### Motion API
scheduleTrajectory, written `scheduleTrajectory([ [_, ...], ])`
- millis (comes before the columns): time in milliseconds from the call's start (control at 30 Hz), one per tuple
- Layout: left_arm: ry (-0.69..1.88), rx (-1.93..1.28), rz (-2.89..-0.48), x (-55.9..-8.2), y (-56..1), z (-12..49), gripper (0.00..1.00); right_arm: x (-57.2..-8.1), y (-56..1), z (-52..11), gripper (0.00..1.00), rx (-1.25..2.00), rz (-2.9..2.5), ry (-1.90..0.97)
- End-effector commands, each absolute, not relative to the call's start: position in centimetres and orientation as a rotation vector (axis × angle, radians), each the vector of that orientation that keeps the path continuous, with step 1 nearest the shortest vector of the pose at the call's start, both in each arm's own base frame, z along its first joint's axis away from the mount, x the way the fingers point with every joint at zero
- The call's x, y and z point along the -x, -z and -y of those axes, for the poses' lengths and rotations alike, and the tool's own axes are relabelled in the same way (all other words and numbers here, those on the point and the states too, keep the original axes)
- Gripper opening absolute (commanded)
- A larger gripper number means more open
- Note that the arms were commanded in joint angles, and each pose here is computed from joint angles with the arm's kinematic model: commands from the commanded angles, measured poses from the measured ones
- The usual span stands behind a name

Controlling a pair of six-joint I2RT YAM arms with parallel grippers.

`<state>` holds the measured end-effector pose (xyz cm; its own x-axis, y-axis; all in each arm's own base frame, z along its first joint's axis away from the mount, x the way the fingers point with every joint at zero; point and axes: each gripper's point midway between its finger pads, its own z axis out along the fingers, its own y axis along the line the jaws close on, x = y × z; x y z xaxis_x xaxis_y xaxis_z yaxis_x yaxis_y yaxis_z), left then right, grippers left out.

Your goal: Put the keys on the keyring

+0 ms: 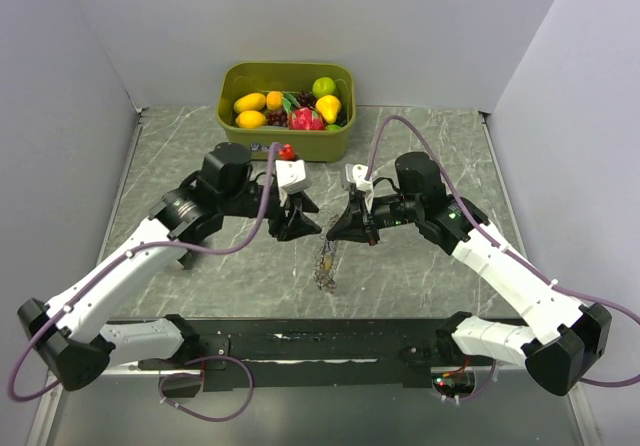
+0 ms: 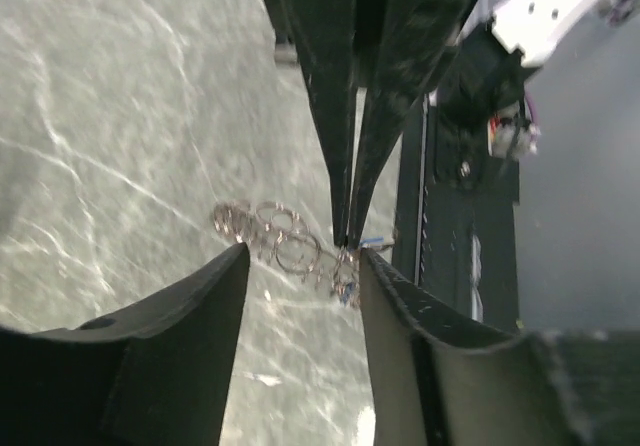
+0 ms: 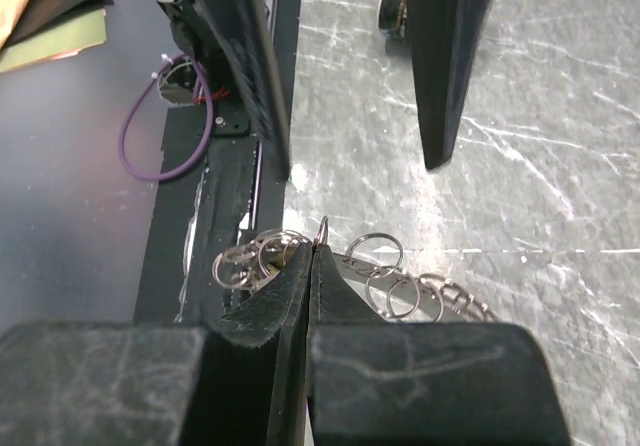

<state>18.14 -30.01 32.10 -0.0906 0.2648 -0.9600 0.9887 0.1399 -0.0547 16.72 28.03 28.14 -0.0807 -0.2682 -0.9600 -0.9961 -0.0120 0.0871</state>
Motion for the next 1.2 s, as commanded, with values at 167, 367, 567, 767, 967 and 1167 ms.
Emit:
scheduleTrajectory([
  [167, 1.093, -1.409, -1.544, -16.6, -30.9, 30.2, 0.49, -17.2, -30.6, -28.3, 0.00, 1.395, -1.366, -1.109],
  [367, 1.144, -1.438, -1.531, -16.2, -30.4, 30.7, 0.46, -17.2, -30.5, -28.4, 0.00, 1.395, -1.369, -1.119],
  [567, 1.152, -1.433, -1.524, -16.5, -30.0, 31.2, 0.41, -17.2, -30.6, -28.5, 0.00, 1.394, -1.365, -1.122],
  [767, 1.151, -1.436, -1.553, -17.0, -29.2, 31.6, 0.36, -17.2, -30.6, -28.5, 0.00, 1.393, -1.362, -1.121],
  [967, 1.140, -1.432, -1.583, -17.4, -28.5, 31.9, 0.29, -17.0, -30.8, -28.4, 0.00, 1.394, -1.352, -1.125],
  [1167, 1.150, -1.417, -1.565, -17.3, -29.0, 32.1, 0.01, -17.0, -30.6, -28.5, 0.00, 1.395, -1.356, -1.133],
])
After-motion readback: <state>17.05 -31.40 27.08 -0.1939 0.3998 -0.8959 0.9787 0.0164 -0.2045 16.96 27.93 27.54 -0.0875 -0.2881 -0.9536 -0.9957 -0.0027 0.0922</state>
